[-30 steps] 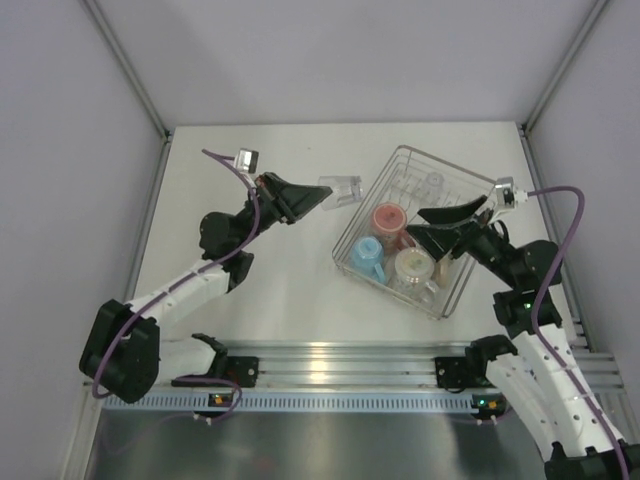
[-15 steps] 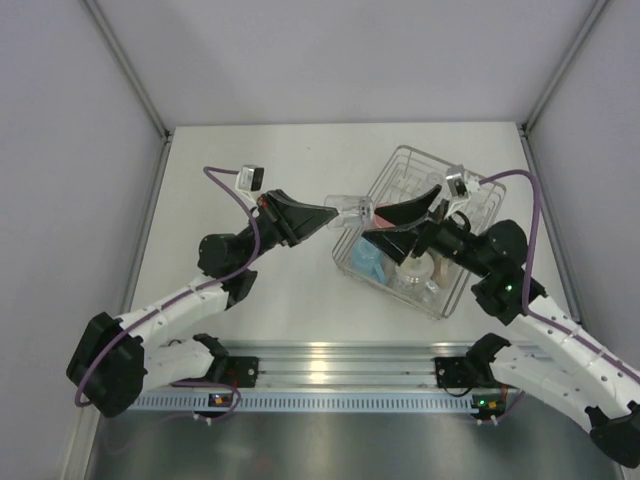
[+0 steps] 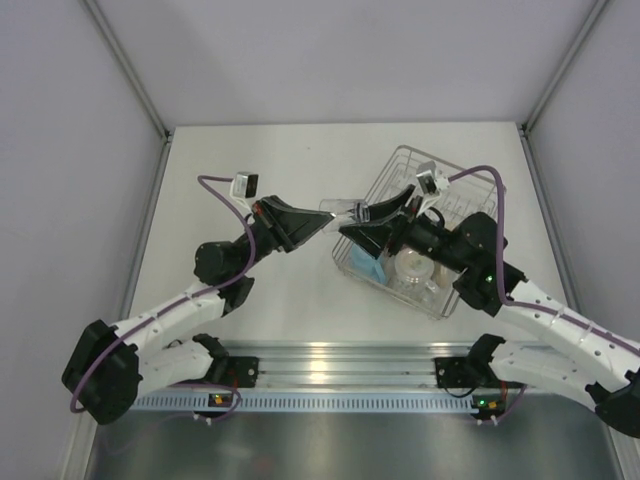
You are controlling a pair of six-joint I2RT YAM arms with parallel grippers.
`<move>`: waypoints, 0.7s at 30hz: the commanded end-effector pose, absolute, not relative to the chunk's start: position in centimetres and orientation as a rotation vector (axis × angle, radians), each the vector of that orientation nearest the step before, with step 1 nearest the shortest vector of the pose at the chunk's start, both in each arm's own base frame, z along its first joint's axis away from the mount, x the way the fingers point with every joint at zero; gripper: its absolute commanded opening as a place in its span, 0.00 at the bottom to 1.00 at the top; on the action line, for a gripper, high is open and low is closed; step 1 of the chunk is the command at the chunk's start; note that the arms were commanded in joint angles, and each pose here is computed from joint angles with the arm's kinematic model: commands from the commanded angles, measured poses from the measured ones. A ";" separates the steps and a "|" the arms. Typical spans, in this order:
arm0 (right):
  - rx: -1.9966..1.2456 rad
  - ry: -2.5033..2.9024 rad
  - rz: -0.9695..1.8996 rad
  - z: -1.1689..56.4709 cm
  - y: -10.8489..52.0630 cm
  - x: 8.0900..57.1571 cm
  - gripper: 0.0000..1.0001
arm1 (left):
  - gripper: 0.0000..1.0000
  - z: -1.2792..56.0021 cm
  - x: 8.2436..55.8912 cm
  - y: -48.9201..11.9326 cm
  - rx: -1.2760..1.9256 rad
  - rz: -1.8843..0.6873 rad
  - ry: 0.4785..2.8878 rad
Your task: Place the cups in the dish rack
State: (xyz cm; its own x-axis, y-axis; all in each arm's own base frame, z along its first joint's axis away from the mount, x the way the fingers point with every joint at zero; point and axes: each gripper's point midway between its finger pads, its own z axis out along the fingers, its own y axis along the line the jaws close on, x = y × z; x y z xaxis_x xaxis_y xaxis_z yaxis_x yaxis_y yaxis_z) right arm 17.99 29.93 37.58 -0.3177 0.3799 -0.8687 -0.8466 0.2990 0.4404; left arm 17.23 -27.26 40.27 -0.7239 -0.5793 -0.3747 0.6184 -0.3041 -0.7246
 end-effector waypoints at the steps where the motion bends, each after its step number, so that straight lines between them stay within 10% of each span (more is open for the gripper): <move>1: -0.448 1.255 1.326 41.5 29.9 17.7 0.55 | 0.00 42.5 15.3 -26.0 0.124 -2.089 1.037; 11: -0.395 1.246 1.276 41.2 29.0 18.2 0.00 | 0.00 40.9 15.8 -26.1 0.078 -2.093 1.086; 13: -0.392 1.238 1.265 41.1 28.7 18.2 0.00 | 0.00 40.8 15.8 -26.5 0.092 -2.101 1.100; 16: -0.377 1.246 1.261 41.0 28.5 18.3 0.52 | 0.00 41.0 15.7 -26.6 0.106 -2.106 1.100; 21: -0.374 1.227 1.267 41.3 28.4 18.2 0.54 | 0.00 41.2 15.5 -26.4 0.109 -2.104 1.087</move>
State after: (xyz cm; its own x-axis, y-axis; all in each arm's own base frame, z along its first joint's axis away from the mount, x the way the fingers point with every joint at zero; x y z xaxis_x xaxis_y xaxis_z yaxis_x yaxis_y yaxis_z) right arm 17.92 29.94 37.14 -0.2980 0.3931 -0.8699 -0.8402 0.3245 0.4345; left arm 17.38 -27.11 39.38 -0.7312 -0.5847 -0.3514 0.5985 -0.3025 -0.7418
